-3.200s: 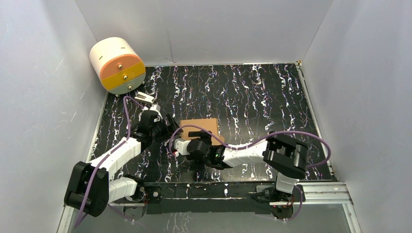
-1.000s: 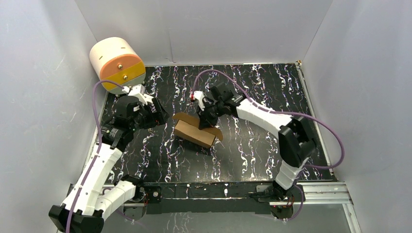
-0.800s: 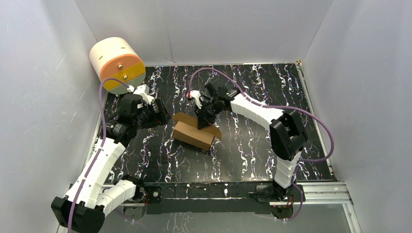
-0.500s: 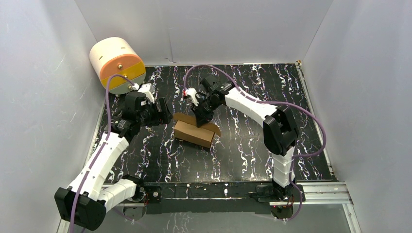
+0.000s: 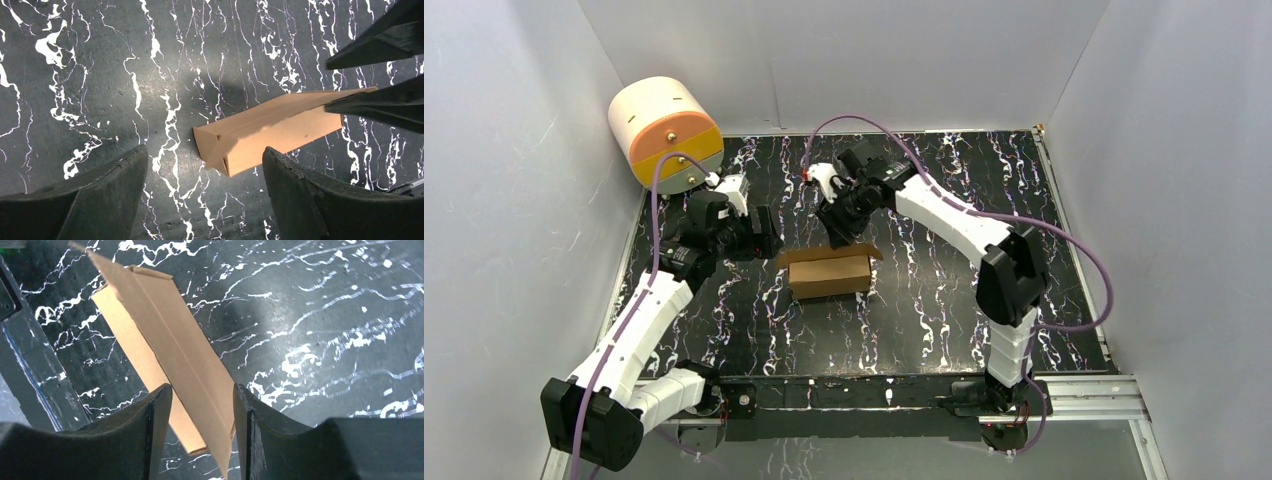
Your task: Fold the paper box
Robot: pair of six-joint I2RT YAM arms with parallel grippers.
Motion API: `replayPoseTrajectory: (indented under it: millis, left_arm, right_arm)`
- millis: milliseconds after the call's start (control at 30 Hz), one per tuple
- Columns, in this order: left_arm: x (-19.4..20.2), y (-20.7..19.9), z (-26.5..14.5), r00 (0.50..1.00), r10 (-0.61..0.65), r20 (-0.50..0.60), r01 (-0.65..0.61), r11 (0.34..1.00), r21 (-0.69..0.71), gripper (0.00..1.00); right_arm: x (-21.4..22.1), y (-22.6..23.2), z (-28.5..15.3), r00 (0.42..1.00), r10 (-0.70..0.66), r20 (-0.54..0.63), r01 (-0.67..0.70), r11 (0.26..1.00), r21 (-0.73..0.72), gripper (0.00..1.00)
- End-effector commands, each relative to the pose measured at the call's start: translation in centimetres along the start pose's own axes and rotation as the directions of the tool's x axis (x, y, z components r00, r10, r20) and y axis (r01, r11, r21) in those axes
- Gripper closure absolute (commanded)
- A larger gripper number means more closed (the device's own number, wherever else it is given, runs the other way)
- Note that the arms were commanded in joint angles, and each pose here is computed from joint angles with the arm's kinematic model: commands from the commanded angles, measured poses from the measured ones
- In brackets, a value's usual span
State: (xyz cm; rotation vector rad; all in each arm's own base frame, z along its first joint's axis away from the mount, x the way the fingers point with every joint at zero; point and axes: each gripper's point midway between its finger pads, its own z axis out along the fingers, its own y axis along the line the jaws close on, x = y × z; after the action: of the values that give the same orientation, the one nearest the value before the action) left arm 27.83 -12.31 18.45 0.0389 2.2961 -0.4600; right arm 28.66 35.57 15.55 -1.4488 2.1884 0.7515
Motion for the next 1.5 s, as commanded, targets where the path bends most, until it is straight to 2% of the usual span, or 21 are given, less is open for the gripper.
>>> replayPoseTrajectory:
  millis: [0, 233, 367, 533, 667, 833, 1100, 1467]
  left_arm:
    - [-1.1, -0.4, -0.5, 0.997, 0.066, 0.028, -0.067, 0.997, 0.030, 0.18]
    - [0.2, -1.1, -0.8, 0.998, 0.065, -0.017, -0.063, 0.995, 0.078, 0.18]
    - [0.9, -1.0, -1.0, 0.999, 0.044, -0.014, -0.043, 0.996, 0.082, 0.17]
    - [1.0, -0.5, -0.6, 1.000, -0.010, 0.021, 0.009, 0.998, 0.056, 0.19]
    - [2.0, -0.7, 0.6, 0.999, -0.034, -0.032, 0.036, 0.997, 0.074, 0.22]
    - [3.1, -0.9, 2.0, 0.994, -0.051, -0.097, 0.060, 0.994, 0.089, 0.28]
    - [3.9, -1.8, 2.5, 0.987, -0.090, -0.131, 0.107, 0.985, 0.132, 0.38]
    - [5.6, -2.4, 2.2, 0.974, -0.136, -0.179, 0.164, 0.975, 0.150, 0.51]
  right_arm:
    - [-2.3, 0.3, -5.0, 0.988, 0.048, 0.146, -0.071, 0.985, 0.156, 0.41]
    - [0.5, 0.3, -8.1, 0.970, 0.111, 0.218, -0.172, 0.943, 0.286, 0.35]
    - [2.7, 0.1, -8.2, 0.962, 0.130, 0.240, -0.206, 0.921, 0.329, 0.34]
    - [3.6, -0.7, -8.2, 0.948, 0.125, 0.291, -0.234, 0.897, 0.376, 0.35]
    - [4.3, -1.7, -7.8, 0.951, 0.111, 0.290, -0.230, 0.879, 0.418, 0.36]
    - [4.8, -2.6, -6.8, 0.957, 0.106, 0.269, -0.218, 0.877, 0.429, 0.40]
    - [4.5, -1.9, -6.1, 0.950, 0.111, 0.291, -0.221, 0.898, 0.380, 0.54]
    - [5.6, -1.4, -5.2, 0.943, 0.168, 0.288, -0.265, 0.901, 0.343, 0.62]
